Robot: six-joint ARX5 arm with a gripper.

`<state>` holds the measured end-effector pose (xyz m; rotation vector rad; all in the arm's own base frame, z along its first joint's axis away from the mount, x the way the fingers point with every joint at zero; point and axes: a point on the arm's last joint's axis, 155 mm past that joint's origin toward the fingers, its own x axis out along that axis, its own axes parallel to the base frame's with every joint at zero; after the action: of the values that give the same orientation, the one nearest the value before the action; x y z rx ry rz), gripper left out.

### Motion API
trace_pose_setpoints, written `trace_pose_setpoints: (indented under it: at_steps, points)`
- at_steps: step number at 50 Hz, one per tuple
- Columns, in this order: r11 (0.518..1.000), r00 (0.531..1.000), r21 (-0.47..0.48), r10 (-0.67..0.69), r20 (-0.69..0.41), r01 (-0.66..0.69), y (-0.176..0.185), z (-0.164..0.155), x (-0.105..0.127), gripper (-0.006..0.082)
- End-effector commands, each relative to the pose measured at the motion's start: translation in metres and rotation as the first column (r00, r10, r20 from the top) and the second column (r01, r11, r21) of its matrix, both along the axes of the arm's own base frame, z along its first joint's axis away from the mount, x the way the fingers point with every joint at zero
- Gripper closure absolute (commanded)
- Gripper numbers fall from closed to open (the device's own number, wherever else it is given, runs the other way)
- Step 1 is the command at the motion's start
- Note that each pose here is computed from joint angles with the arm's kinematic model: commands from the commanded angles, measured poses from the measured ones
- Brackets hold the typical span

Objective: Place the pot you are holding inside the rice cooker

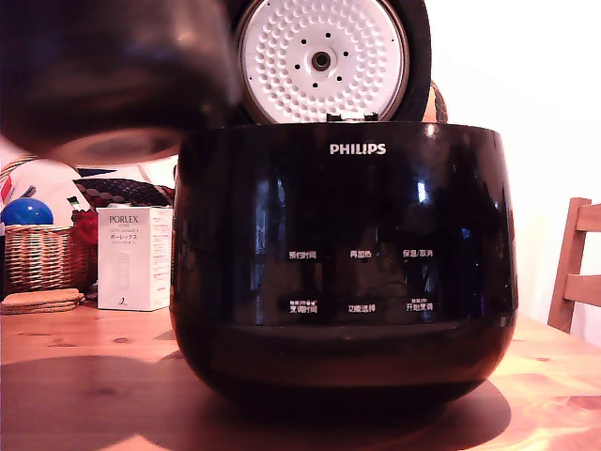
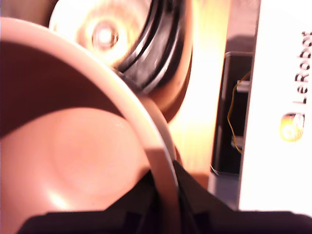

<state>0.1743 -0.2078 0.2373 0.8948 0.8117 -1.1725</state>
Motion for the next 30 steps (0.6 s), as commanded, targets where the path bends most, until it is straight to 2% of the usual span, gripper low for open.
trace_pose_setpoints:
  at_steps: [1,20,30]
  points:
    - [0.997,0.997,-0.079,-0.021,0.07,0.026,-0.013,0.025,0.003,0.0791]
    - [0.974,0.987,-0.203,-0.069,0.147,0.098,-0.044,0.052,0.007,0.0791]
    - [0.965,0.985,-0.231,-0.091,0.149,0.124,-0.056,0.054,0.01,0.0791]
